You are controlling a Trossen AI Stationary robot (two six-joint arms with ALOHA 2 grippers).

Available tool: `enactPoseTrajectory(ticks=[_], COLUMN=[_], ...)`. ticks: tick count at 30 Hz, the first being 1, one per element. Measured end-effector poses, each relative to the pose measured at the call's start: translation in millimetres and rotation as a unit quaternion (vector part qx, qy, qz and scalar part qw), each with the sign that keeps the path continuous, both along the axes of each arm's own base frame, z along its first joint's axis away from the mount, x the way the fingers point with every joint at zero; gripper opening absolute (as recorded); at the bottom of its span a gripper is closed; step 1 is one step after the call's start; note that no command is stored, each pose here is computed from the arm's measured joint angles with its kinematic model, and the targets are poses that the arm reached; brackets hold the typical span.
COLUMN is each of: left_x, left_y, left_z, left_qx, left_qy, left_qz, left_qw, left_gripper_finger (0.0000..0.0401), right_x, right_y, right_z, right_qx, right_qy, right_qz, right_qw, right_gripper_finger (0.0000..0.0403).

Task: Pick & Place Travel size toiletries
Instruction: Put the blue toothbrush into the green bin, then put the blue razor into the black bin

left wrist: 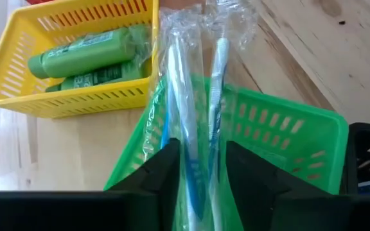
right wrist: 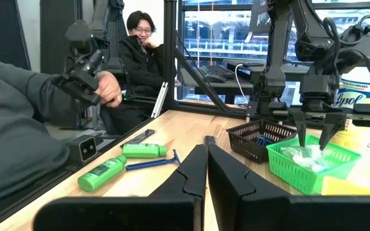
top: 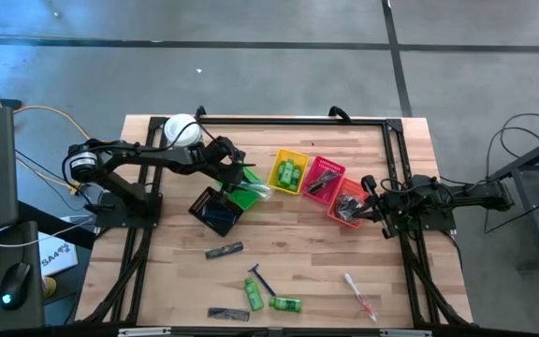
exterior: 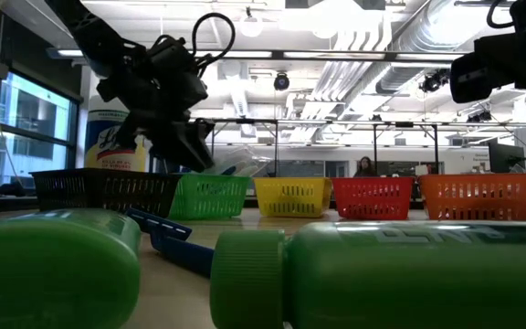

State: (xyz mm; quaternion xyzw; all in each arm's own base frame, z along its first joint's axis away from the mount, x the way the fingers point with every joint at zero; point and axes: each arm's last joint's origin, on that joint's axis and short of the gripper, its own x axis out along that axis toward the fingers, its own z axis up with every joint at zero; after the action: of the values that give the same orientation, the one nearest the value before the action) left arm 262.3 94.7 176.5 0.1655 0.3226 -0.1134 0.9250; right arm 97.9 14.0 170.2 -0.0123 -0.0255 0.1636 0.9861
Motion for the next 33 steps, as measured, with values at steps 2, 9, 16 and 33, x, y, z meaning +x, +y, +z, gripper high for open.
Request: enactPoseTrajectory(ticks=[2,9,16,33], left_x=[-0.7,-11.8,-35.9,-94.3], left_y=[-0.4,-7.3,-51.9,-143.9], left_z=[2.0,30.2,85.1,64.5], left_qx=[-0.001,-0.002,-0.12,-0.172], left_qy=[-0.002,-0.025,-0.038,-0.019], left_qz=[0.002,0.01,0.046,0.083], left_qw=[1.0,1.0,0.991,0.981], left_gripper_finger=[0.0137,0.0157,0.0105,0.0002], right_x=[0.0,0.0,0.1,1.1], right_y=[0.0,0.0,0.0,-3.7], right_z=[-0.2,-0.7,-1.6,-2.8], right_qx=[0.0,0.0,0.0,0.04], right_qy=[0.001,0.004,0.009,0.026], right_qz=[0.0,0.0,-0.001,-0.065], right_qw=[1.0,1.0,1.0,0.997], right_gripper_finger=[0.0007,0.0007,0.0007,0.0007])
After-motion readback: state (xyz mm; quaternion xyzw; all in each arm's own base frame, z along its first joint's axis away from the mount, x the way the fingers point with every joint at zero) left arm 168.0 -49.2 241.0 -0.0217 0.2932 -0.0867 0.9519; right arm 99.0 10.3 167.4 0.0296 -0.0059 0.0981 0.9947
